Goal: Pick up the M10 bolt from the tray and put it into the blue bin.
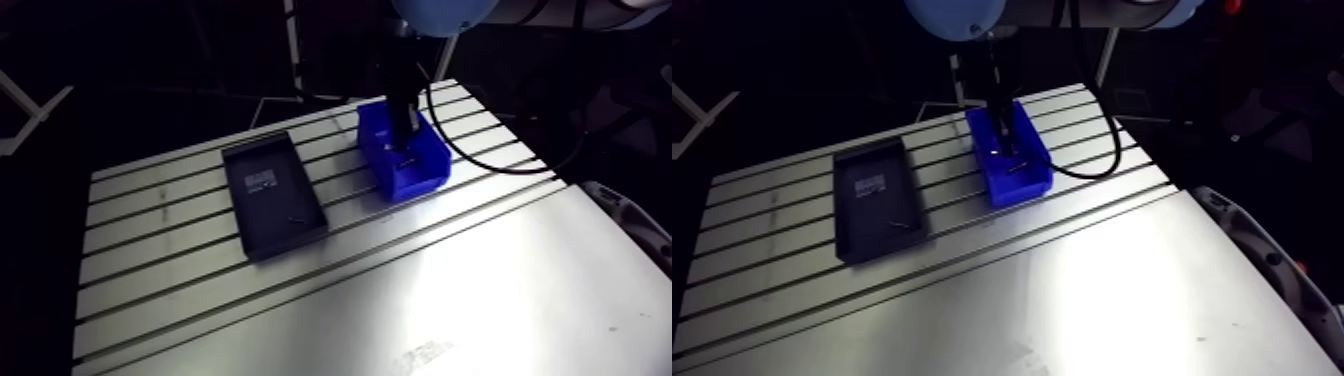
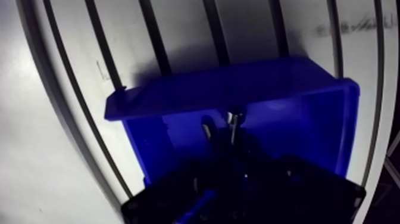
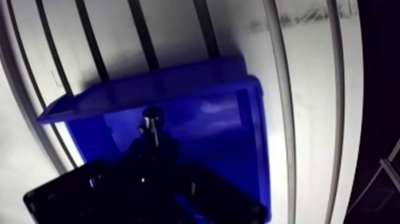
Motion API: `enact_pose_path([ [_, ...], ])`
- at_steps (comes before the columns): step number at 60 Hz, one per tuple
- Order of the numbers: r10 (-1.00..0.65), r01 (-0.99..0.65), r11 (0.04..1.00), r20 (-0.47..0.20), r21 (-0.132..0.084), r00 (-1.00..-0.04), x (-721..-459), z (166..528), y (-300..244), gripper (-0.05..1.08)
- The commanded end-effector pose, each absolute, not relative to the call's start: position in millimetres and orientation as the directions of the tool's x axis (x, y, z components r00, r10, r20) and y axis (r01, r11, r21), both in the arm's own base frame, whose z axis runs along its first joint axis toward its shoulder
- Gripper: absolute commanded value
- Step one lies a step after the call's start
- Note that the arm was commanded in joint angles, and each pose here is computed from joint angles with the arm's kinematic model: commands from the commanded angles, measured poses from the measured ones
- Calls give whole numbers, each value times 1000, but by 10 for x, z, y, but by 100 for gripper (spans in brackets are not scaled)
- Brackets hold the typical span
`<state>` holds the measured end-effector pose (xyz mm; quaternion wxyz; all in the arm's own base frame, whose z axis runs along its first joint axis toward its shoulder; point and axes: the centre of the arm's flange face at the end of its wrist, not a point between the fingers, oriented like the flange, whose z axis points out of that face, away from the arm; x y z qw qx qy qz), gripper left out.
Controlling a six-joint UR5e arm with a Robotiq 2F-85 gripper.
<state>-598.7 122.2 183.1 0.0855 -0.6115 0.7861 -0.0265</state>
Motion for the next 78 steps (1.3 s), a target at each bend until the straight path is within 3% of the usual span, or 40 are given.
enact_pose_path([
  [1,-966,-954,253,-100,-158,-239,-5983,1748,1228,93],
  [9,-966,-954,253,-100,-159,-239,-5983,1746,1228,75],
  [10,-966,-955,253,-101,-158,-239,-5983,1754,1228,68],
  [11,-966,-955,253,-101,-158,-239,-5983,1754,1228,68],
  [13,-966,-955,253,-101,-153,-240,-5987,1777,1230,54],
  [18,-966,-956,252,-105,-149,-238,-5993,1806,1236,51],
  [23,-965,-958,253,-104,-136,-240,-6019,1877,1254,38],
  [28,-966,-960,250,-101,-126,-239,-6036,1922,1248,32],
  [34,-965,-963,252,-102,-98,-242,-6029,2093,1240,21],
  [47,-964,-966,251,-106,-53,-245,-5994,2496,1212,7],
  [51,-964,-966,251,-106,-53,-245,-5979,2623,1205,2],
  [57,-965,-965,251,-100,-71,-243,-5944,2827,1187,1],
  [66,-966,-965,250,-93,-78,-243,-5930,3164,1157,1],
  [67,-963,-962,262,-89,-76,-255,-5923,3367,1155,1],
  [75,-950,-949,309,-74,-61,-305,-5942,3687,1136,1],
  [78,-933,-933,358,-65,-45,-355,-5986,3917,1128,3],
])
